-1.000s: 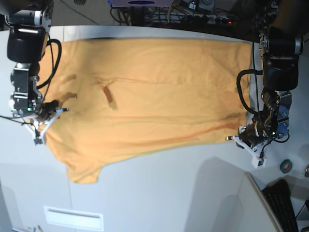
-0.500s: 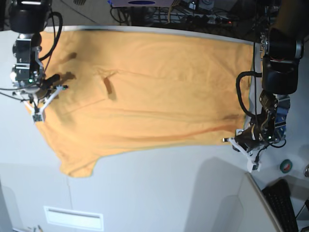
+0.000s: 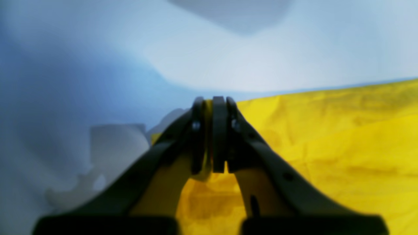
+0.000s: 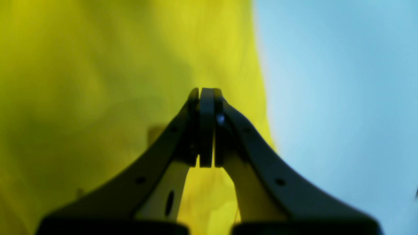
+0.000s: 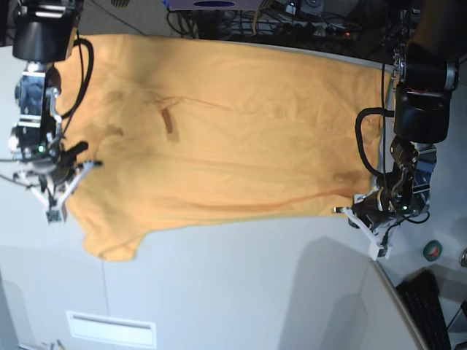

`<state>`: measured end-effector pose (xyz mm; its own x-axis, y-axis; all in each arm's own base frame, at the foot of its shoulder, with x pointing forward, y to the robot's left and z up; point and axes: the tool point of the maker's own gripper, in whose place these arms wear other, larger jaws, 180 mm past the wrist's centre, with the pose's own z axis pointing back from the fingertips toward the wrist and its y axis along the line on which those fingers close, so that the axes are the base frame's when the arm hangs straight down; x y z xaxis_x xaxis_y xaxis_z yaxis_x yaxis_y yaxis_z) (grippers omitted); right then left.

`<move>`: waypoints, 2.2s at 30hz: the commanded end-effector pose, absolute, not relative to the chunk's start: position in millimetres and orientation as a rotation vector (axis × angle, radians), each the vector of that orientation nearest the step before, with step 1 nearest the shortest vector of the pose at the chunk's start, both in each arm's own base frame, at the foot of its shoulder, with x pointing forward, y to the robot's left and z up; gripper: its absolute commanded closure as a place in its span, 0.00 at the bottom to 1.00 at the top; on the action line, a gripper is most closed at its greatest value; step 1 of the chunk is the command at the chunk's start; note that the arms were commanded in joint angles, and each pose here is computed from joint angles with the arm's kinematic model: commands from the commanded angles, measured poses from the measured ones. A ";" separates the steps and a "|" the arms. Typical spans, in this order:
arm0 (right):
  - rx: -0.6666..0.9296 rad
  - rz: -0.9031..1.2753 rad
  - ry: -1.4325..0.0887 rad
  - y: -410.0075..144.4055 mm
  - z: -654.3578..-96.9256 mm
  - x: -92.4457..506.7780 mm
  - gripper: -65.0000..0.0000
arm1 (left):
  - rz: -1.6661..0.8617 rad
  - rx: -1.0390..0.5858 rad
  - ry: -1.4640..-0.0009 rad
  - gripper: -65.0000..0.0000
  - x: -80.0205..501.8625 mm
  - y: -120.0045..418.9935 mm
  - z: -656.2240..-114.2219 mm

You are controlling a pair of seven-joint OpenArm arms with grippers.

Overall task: Layout the t-shirt on the table in an organized manner, then fold the t-shirt properly
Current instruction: 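Regrasp the shirt hem corner with the right gripper and pull it taut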

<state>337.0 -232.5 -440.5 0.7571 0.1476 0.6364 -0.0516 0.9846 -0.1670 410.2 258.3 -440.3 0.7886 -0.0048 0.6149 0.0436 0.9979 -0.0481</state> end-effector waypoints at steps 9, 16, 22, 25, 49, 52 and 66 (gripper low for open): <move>-0.077 0.051 -0.706 -230.7 -431.2 421.0 0.95 | -0.020 -0.056 -0.729 1.00 428.3 263.3 -418.9; -0.010 0.019 -0.678 -220.0 -470.7 420.3 1.00 | -0.020 -0.054 -0.729 1.00 428.2 264.1 -418.7; 0.023 0.009 -0.632 -211.2 -497.3 402.8 1.00 | -0.020 -0.054 -0.724 1.00 426.3 264.1 -420.6; 0.027 0.015 -0.618 -208.4 -504.7 392.6 1.00 | -0.019 -0.054 -0.721 1.00 425.3 264.3 -421.7; 0.120 0.209 -0.546 -158.9 -499.0 368.3 1.00 | -0.026 -0.053 -0.719 1.00 426.5 263.1 -421.5; 0.128 0.265 -0.575 -149.1 -487.8 376.2 1.00 | -0.027 -0.051 -0.719 1.00 426.4 263.7 -421.5; 0.012 0.202 -0.723 -192.2 -407.4 418.7 0.97 | -0.023 -0.049 -0.721 1.00 426.4 266.3 -420.6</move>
